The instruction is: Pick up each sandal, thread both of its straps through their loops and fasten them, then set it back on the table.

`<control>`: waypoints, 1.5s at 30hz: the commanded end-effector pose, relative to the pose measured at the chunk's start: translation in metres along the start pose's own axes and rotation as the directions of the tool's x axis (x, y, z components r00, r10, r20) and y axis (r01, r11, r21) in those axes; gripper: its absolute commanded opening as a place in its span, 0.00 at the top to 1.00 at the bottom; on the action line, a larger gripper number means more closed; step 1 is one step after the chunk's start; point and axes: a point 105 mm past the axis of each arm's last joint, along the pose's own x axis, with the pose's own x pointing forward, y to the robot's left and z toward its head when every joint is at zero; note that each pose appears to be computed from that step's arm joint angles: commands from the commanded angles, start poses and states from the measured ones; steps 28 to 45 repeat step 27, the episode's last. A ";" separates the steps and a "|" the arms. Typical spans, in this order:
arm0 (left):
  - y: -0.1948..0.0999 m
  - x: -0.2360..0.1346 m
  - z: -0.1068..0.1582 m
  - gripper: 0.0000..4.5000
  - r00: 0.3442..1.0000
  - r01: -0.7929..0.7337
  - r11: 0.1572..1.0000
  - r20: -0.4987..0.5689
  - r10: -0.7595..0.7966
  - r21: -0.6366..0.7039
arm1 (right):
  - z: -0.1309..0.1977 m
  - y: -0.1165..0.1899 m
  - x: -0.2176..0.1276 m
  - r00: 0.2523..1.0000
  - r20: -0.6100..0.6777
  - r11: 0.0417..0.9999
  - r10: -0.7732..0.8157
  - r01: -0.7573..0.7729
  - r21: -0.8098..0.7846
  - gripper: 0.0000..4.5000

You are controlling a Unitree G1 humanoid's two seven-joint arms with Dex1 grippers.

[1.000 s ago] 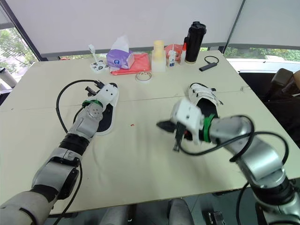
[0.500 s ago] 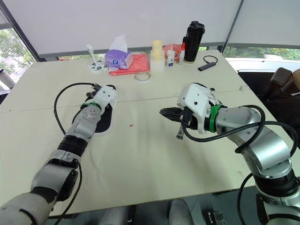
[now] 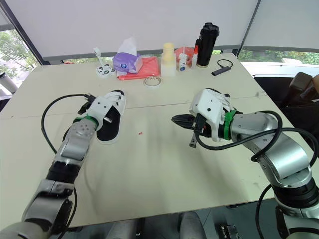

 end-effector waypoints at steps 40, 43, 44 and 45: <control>-0.018 -0.141 0.055 0.01 0.595 0.795 0.581 0.420 -0.686 -0.177 | -0.037 -0.021 -0.049 0.980 -0.185 0.997 -0.070 0.063 -0.042 1.00; -0.018 -0.141 0.055 0.01 0.595 0.795 0.581 0.420 -0.686 -0.177 | -0.037 -0.021 -0.049 0.980 -0.185 0.997 -0.070 0.063 -0.042 1.00; -0.018 -0.141 0.055 0.01 0.595 0.795 0.581 0.420 -0.686 -0.177 | -0.037 -0.021 -0.049 0.980 -0.185 0.997 -0.070 0.063 -0.042 1.00; -0.018 -0.141 0.055 0.01 0.595 0.795 0.581 0.420 -0.686 -0.177 | -0.037 -0.021 -0.049 0.980 -0.185 0.997 -0.070 0.063 -0.042 1.00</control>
